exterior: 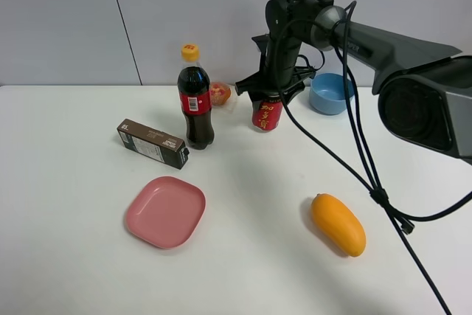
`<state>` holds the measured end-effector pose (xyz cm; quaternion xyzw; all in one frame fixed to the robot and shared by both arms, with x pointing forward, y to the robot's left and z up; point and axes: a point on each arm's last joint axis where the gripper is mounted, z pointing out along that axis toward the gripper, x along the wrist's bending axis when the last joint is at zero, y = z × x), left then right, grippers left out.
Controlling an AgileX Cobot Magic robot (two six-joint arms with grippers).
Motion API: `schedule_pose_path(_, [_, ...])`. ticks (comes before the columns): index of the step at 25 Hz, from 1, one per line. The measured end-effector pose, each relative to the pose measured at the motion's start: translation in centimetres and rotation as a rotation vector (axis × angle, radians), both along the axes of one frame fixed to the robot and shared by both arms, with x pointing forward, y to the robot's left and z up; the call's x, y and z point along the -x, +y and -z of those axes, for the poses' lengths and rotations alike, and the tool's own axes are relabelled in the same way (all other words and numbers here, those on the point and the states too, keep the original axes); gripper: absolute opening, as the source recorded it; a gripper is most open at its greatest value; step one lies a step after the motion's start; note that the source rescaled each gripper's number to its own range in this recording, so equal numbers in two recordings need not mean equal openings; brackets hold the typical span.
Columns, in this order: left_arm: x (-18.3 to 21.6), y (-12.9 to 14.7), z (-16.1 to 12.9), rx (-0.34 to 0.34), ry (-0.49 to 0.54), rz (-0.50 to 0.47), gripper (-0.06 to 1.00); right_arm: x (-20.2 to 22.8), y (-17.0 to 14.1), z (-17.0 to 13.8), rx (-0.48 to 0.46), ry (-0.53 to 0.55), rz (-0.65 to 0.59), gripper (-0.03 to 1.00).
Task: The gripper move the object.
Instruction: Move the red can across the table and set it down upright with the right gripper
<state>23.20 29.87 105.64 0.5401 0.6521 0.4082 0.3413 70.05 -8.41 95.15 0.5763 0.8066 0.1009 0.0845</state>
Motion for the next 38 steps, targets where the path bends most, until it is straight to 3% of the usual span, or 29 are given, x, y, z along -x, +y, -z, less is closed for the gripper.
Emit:
schedule_pose_path(23, [0.0,0.0,0.0,0.0,0.0,0.0,1.0,-0.47,-0.41,0.55,0.062,-0.031,-0.015,0.01])
schedule_pose_path(24, [0.0,0.0,0.0,0.0,0.0,0.0,1.0,-0.47,-0.41,0.55,0.062,-0.031,-0.015,0.04])
schedule_pose_path(27, [0.0,0.0,0.0,0.0,0.0,0.0,1.0,-0.5,-0.35,0.48,0.06,-0.037,-0.017,0.33])
schedule_pose_path(28, [0.0,0.0,0.0,0.0,0.0,0.0,1.0,-0.47,-0.22,0.41,0.059,-0.04,-0.019,0.38])
schedule_pose_path(35, [0.0,0.0,0.0,0.0,0.0,0.0,1.0,-0.33,0.22,0.39,0.056,-0.046,-0.029,0.48])
schedule_pose_path(38, [0.0,0.0,0.0,0.0,0.0,0.0,1.0,-0.09,0.4,0.43,0.064,-0.031,-0.033,0.61])
